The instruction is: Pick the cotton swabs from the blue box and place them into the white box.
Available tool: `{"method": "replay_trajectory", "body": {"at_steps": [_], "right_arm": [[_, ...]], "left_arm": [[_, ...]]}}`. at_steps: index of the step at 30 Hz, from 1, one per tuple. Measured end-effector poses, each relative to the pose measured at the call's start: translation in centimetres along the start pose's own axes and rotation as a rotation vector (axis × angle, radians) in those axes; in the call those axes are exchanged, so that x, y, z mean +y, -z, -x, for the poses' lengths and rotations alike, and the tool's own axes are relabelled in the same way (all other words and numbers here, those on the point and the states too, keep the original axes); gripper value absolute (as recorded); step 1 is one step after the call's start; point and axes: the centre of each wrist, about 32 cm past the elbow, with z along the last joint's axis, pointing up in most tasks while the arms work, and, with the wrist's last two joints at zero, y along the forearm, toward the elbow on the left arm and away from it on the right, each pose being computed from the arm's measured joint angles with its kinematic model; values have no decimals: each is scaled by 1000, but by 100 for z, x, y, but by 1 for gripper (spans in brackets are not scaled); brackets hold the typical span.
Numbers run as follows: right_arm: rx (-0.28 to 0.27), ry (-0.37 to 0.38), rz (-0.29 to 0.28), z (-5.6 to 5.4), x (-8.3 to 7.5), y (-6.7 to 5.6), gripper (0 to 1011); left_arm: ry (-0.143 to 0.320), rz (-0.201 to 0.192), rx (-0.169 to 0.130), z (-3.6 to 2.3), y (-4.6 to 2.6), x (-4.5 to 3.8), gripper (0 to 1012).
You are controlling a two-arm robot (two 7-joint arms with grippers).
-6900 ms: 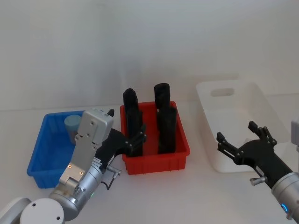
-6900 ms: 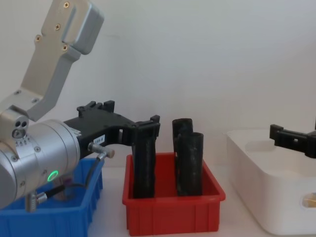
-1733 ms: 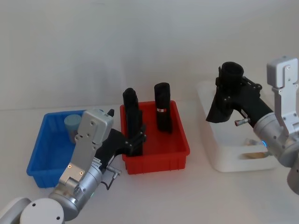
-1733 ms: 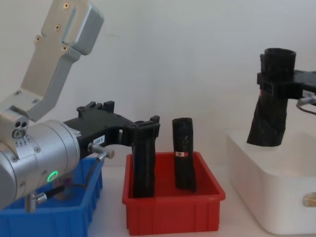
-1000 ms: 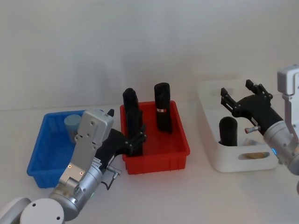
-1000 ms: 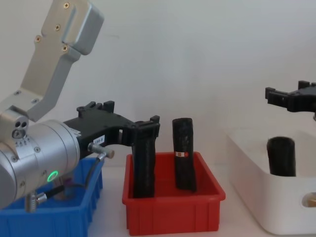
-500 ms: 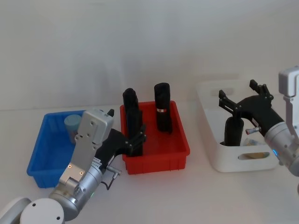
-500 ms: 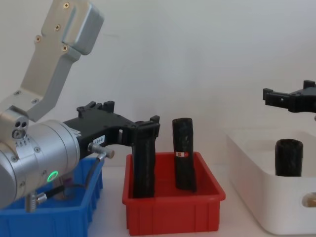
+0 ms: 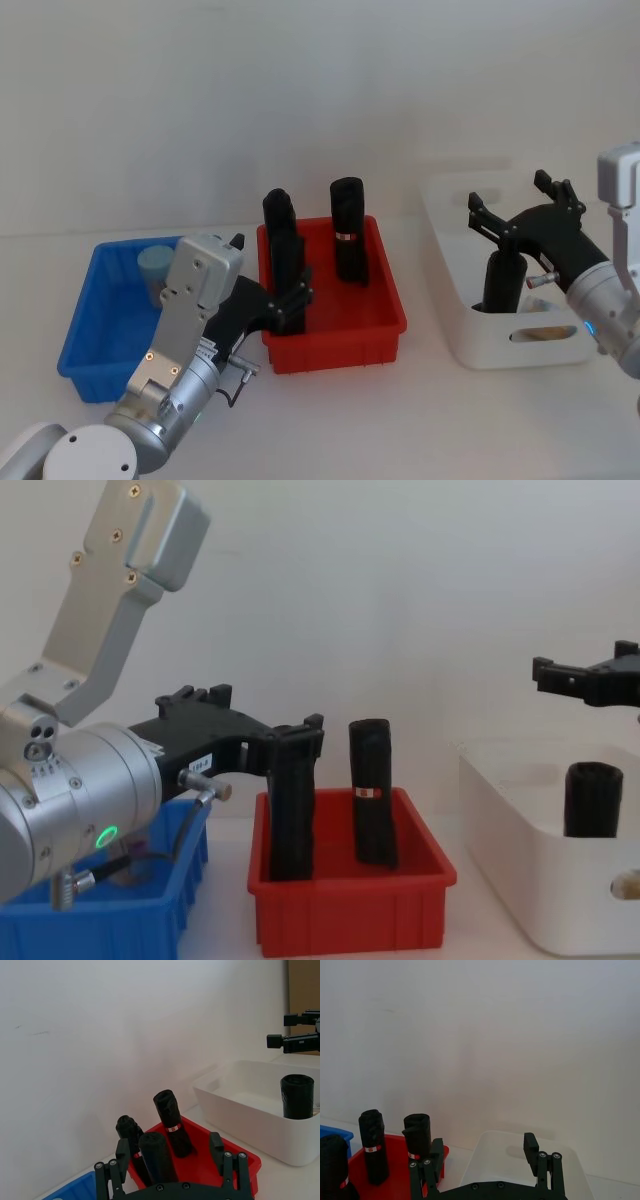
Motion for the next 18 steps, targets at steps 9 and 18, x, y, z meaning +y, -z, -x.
{"method": "replay_trajectory", "body": {"at_steps": [9,18], "right_arm": [[0,-1,-1,1,-2,-1,1002],[0,-2,-2,3,-4,0,1002]], "left_arm": [[0,0,0,0,0,0,1004],[0,0,0,0,0,0,1004]]}}
